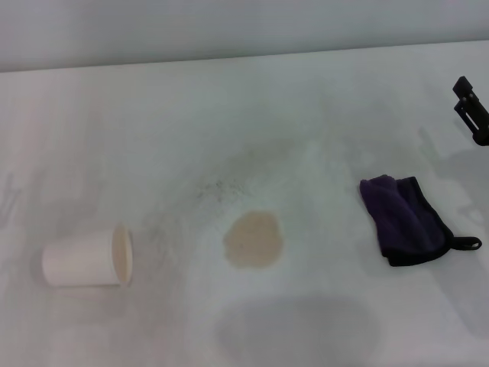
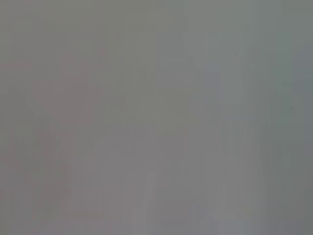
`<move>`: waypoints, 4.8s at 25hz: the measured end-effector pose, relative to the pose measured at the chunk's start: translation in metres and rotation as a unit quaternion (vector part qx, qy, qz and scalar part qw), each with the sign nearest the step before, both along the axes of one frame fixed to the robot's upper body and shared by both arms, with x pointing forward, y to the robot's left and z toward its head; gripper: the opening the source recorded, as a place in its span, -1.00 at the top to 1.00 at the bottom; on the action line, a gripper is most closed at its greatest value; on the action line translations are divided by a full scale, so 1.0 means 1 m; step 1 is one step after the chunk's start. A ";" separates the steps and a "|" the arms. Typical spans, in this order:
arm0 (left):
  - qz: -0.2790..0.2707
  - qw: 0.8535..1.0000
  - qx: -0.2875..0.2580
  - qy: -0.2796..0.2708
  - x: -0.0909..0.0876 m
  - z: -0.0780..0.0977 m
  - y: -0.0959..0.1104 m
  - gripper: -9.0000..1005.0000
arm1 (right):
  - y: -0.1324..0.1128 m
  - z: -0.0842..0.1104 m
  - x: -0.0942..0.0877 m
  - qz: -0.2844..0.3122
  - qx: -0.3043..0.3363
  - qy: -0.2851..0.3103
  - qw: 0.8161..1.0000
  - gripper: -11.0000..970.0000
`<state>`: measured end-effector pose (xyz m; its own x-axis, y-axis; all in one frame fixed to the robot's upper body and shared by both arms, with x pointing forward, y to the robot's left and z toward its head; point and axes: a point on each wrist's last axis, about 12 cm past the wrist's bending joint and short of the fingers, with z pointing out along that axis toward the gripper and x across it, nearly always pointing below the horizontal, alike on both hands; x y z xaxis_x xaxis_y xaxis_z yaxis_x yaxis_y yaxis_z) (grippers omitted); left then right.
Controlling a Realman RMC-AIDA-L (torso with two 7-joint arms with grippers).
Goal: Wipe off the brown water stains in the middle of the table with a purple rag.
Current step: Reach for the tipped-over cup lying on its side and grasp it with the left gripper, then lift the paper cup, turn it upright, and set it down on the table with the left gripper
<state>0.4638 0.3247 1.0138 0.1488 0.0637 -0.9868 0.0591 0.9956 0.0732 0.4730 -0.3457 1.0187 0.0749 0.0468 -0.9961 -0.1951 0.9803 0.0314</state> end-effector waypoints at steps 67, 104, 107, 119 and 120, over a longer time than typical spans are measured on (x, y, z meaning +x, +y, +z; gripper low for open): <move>-0.524 0.709 0.303 0.361 0.082 0.115 -0.018 -0.77 | -0.004 0.009 0.019 -0.061 0.042 -0.023 0.997 -0.50; -0.526 0.693 0.348 0.350 0.082 0.072 -0.041 -0.66 | 0.000 0.006 0.020 -0.059 0.045 -0.012 0.997 -0.50; -0.527 0.694 0.346 0.347 0.081 0.068 -0.045 -0.65 | -0.002 0.005 0.019 -0.062 0.043 -0.008 0.997 -0.50; -0.524 0.724 0.320 0.314 0.082 0.065 -0.056 -0.57 | -0.008 0.005 0.019 -0.064 0.030 -0.003 0.997 -0.50; -0.525 0.731 0.312 0.305 0.083 0.067 -0.058 -0.57 | -0.009 0.005 0.019 -0.065 0.029 -0.003 0.997 -0.50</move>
<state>0.5465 0.2669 1.0803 -0.0168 0.6956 -0.7183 0.9773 0.1633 0.1352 0.4920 -0.3544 1.0239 0.0904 0.0931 -0.9915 -0.0675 0.9939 0.0871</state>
